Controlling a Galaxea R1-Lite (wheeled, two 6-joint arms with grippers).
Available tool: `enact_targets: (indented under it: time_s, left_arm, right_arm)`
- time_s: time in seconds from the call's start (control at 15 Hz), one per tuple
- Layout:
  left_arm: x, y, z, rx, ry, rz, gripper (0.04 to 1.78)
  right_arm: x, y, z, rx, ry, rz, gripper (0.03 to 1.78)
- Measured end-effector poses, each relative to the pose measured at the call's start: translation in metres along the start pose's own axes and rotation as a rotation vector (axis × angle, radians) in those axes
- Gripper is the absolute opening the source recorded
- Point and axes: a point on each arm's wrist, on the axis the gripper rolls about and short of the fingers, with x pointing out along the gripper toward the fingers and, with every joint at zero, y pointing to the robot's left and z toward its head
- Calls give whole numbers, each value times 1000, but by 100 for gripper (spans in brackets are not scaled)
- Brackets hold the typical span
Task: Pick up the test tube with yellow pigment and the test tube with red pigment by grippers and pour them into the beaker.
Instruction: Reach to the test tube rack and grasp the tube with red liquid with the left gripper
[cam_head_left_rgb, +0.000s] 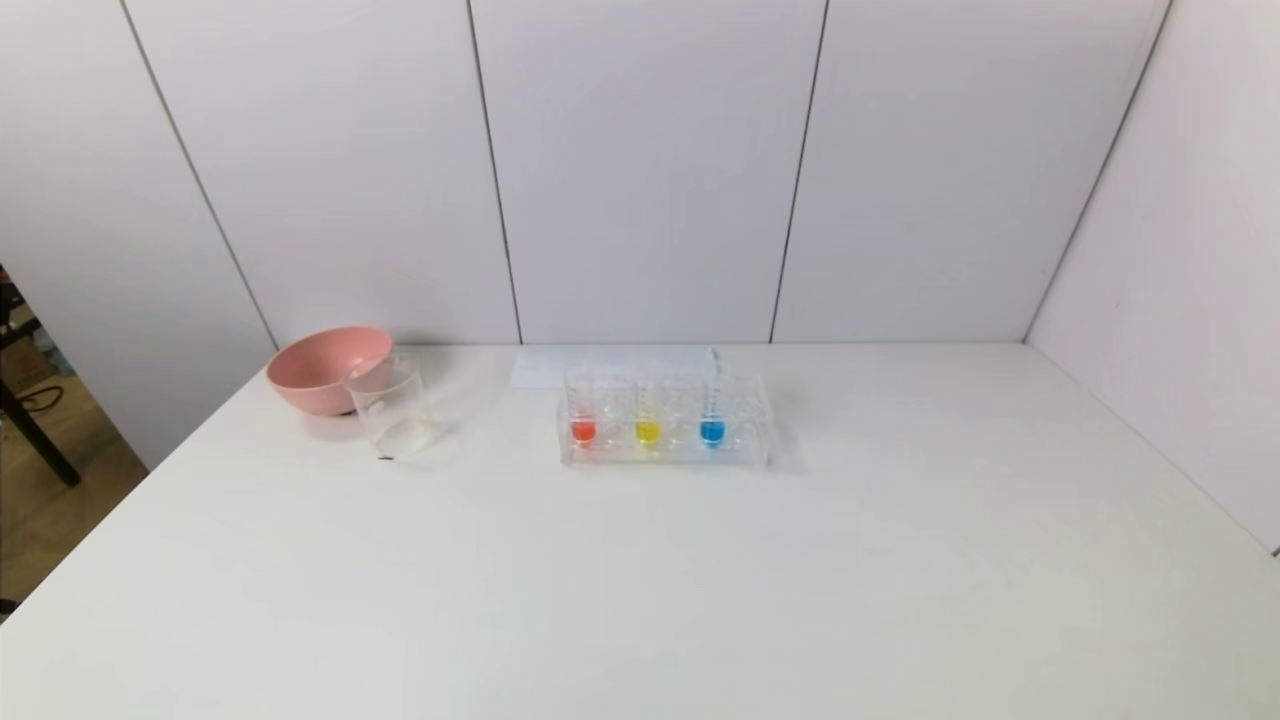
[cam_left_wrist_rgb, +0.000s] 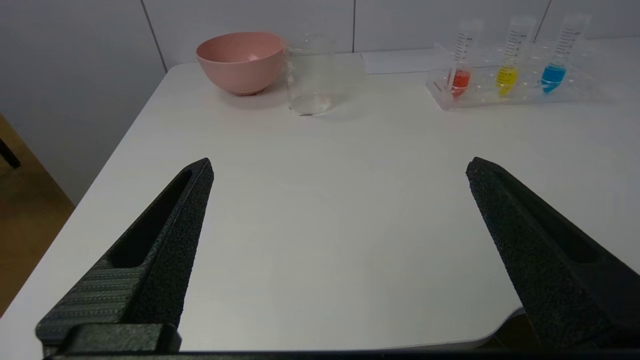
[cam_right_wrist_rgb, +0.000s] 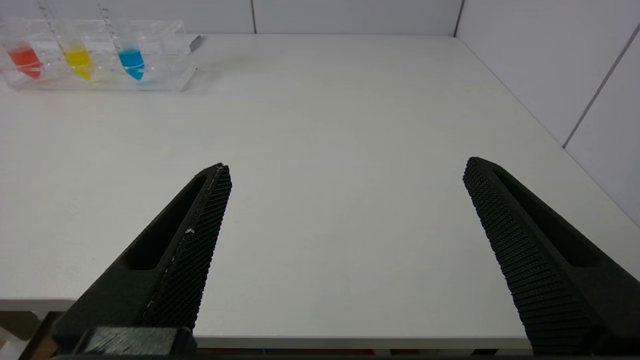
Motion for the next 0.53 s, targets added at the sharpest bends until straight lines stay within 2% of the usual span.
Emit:
enact_targets:
  time_s: [0.33,0.53]
  left_arm:
    - [19,-1,55,-6,26,-94,177]
    - [40,-1,77,-9,28,-148,177]
  right_arm:
    - [0,0,0,0,0,0,170]
    - [0,0,0,0,0,0,170]
